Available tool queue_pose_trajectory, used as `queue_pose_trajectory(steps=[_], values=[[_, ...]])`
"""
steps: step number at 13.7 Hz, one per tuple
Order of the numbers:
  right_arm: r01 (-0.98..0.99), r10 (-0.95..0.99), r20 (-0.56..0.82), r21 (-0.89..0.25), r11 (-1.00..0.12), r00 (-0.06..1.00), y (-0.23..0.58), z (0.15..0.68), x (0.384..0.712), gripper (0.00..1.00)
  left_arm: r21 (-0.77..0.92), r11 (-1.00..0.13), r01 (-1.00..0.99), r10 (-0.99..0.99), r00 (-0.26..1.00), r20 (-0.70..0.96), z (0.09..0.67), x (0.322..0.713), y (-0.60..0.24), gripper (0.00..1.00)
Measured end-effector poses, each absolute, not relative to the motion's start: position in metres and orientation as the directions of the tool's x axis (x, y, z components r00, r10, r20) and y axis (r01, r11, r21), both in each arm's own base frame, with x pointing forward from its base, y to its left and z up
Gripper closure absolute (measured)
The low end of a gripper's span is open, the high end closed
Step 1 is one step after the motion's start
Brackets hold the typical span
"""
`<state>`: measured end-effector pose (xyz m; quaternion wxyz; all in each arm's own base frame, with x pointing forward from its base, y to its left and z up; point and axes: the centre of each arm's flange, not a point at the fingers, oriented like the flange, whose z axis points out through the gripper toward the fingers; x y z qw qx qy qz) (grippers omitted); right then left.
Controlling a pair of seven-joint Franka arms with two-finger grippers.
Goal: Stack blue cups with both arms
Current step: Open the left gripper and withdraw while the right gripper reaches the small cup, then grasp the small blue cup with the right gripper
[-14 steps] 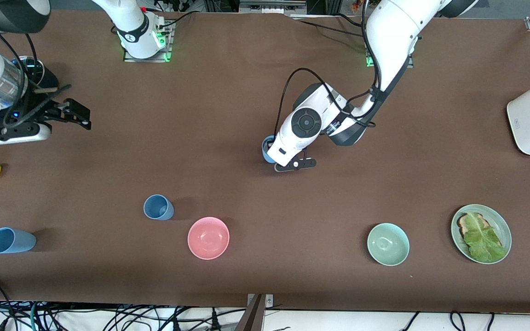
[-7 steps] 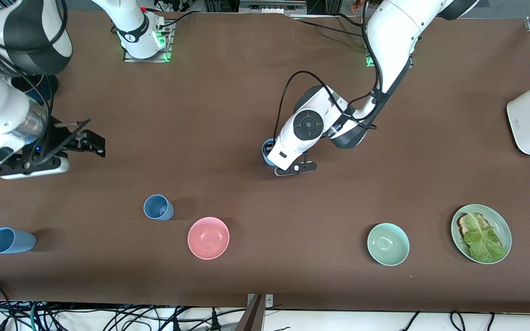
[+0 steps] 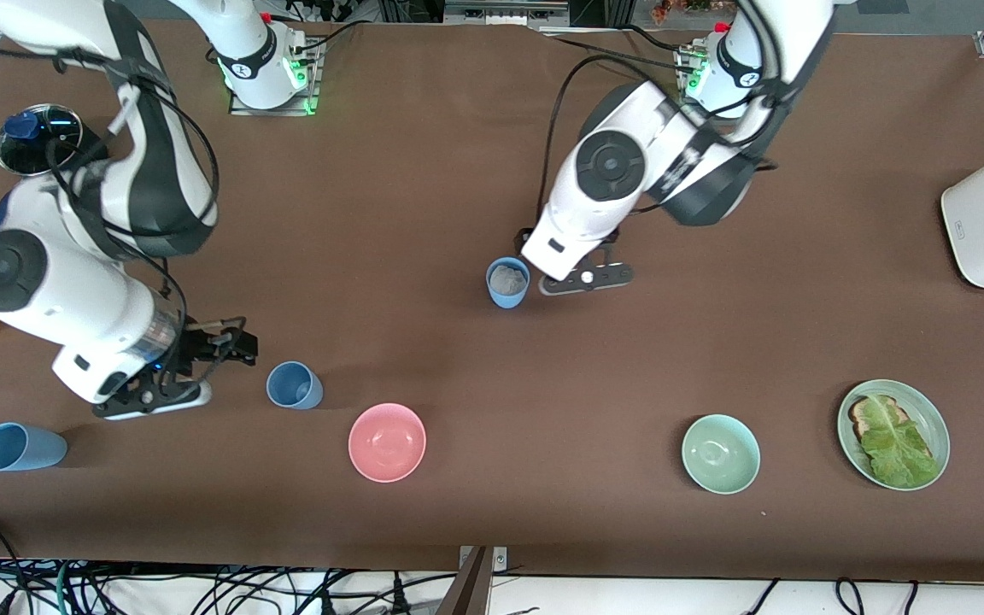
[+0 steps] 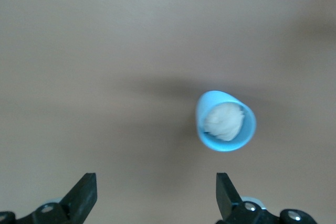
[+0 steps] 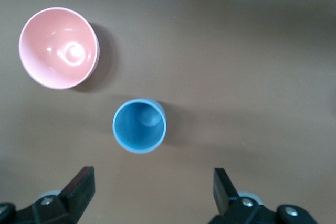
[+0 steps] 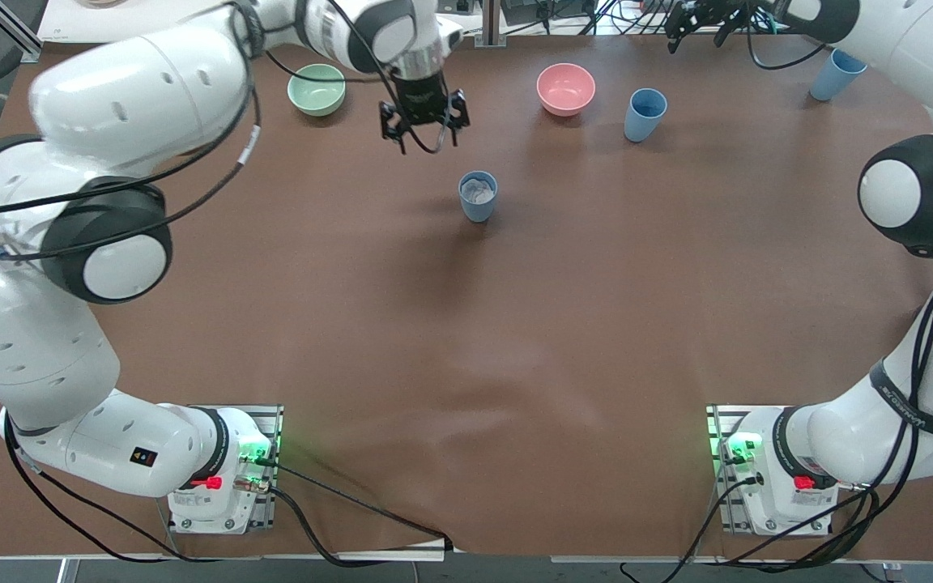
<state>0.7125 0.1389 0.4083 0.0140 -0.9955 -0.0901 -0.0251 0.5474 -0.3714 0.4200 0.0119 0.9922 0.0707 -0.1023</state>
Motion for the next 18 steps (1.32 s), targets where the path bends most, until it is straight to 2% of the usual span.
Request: queue_pose_trajectory(steps=[5, 8, 14, 15, 16, 18], values=[[0.175, 0.174, 0.04, -0.023, -0.984, 0.984, 0.139, 0.35, 0.726, 0.01, 0.022, -1.0, 0.012, 0.006, 0.963, -0.27, 0.479, 0.6, -0.194, 0.0], [0.165, 0.165, 0.014, -0.022, -0.986, 0.986, 0.132, 0.336, 0.725, 0.04, 0.049, -0.998, -0.038, -0.052, 0.943, -0.328, 0.513, 0.606, -0.119, 0.0], [0.158, 0.158, -0.036, -0.022, -0.987, 0.987, 0.126, 0.297, 0.722, 0.09, 0.019, -0.997, -0.08, -0.082, 0.973, -0.218, 0.576, 0.59, -0.082, 0.0], [0.158, 0.158, -0.036, -0.022, -0.987, 0.987, 0.127, 0.293, 0.722, 0.14, 0.015, -0.996, -0.084, -0.085, 0.98, -0.181, 0.577, 0.586, -0.075, 0.0], [0.158, 0.158, -0.034, -0.022, -0.987, 0.987, 0.127, 0.288, 0.722, 0.14, 0.013, -0.996, -0.083, -0.084, 0.985, -0.151, 0.575, 0.581, -0.067, 0.0], [0.158, 0.158, -0.029, -0.022, -0.987, 0.987, 0.127, 0.28, 0.722, 0.27, 0.008, -0.997, -0.075, -0.075, 0.991, -0.112, 0.568, 0.569, -0.053, 0.0]])
